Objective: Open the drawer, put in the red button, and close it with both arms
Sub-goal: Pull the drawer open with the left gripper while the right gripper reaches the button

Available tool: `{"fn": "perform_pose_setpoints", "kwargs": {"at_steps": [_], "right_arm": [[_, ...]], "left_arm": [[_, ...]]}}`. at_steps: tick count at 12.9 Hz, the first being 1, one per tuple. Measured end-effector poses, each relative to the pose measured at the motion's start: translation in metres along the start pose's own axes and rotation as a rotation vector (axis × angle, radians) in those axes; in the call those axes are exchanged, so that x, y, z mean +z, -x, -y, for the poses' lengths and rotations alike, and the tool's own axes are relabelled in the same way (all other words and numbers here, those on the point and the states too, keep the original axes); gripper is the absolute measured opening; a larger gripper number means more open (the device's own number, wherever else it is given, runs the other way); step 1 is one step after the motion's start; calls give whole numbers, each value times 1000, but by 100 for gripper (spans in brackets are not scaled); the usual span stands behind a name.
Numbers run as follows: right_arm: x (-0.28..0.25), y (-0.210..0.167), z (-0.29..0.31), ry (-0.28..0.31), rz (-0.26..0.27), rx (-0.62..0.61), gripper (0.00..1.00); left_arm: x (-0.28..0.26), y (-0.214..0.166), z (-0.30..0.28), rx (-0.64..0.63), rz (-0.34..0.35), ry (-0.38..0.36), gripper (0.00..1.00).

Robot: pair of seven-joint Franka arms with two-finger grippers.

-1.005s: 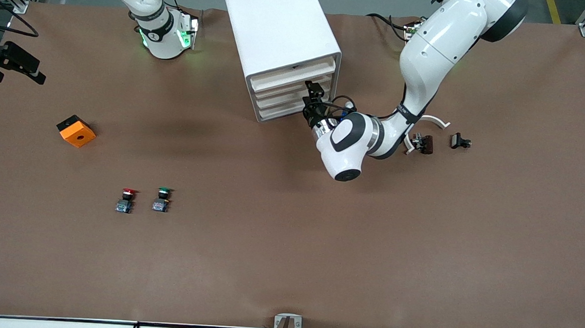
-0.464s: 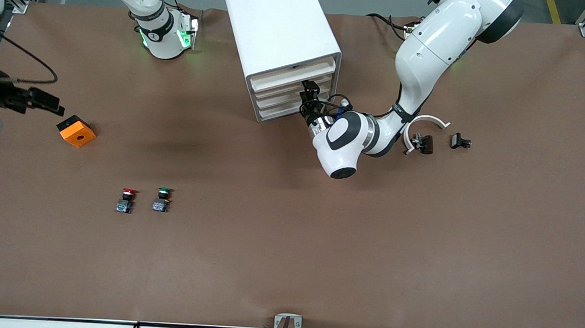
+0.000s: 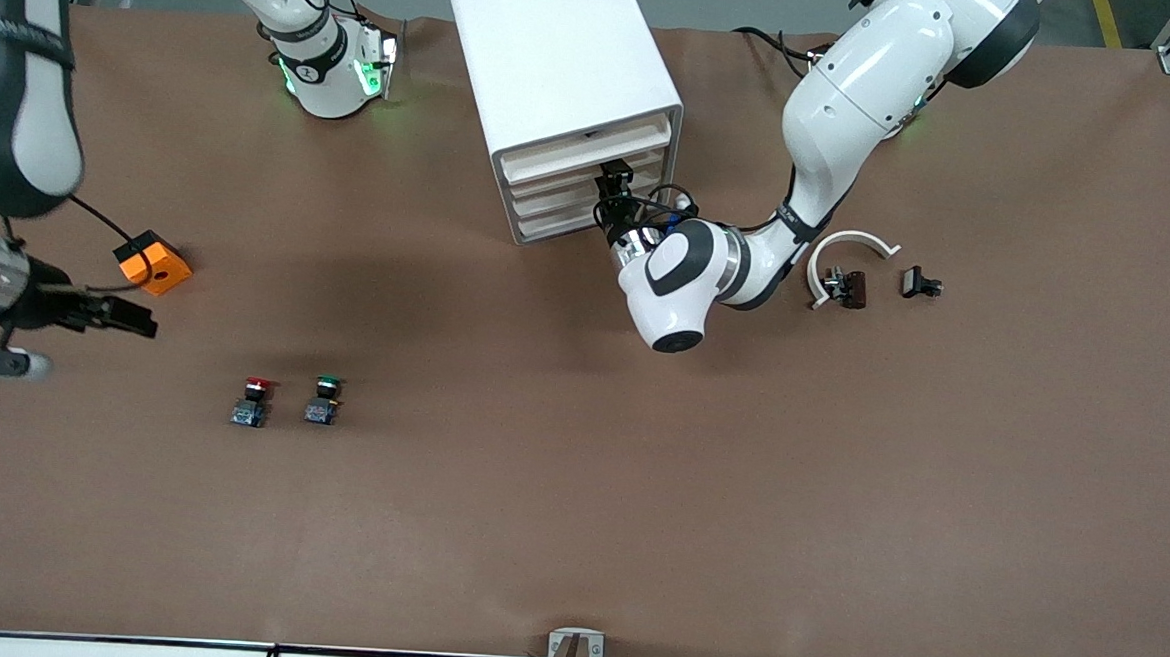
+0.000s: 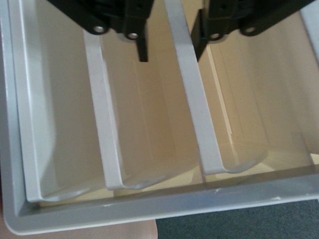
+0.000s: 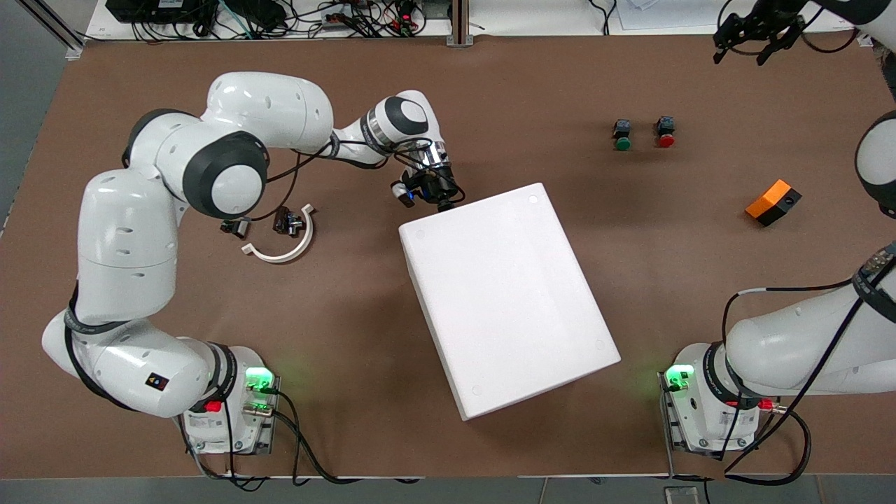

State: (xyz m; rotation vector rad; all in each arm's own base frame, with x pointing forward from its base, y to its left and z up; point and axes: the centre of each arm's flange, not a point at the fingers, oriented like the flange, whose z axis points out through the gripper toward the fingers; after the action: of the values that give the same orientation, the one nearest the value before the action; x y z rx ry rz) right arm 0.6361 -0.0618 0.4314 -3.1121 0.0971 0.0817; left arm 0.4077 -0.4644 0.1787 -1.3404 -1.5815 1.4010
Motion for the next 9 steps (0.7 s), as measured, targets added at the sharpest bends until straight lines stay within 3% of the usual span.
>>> {"fn": "perform_pose_setpoints", "kwargs": {"at_steps": [2,9], "right_arm": [[45,-17,10,4,-14,51,100],[161,-45,34,17,-75,66,100]], "left_arm": [[-1,0,3,-13,5,-26,14],[-73,-17,-1,-47,72,53,12]]}}
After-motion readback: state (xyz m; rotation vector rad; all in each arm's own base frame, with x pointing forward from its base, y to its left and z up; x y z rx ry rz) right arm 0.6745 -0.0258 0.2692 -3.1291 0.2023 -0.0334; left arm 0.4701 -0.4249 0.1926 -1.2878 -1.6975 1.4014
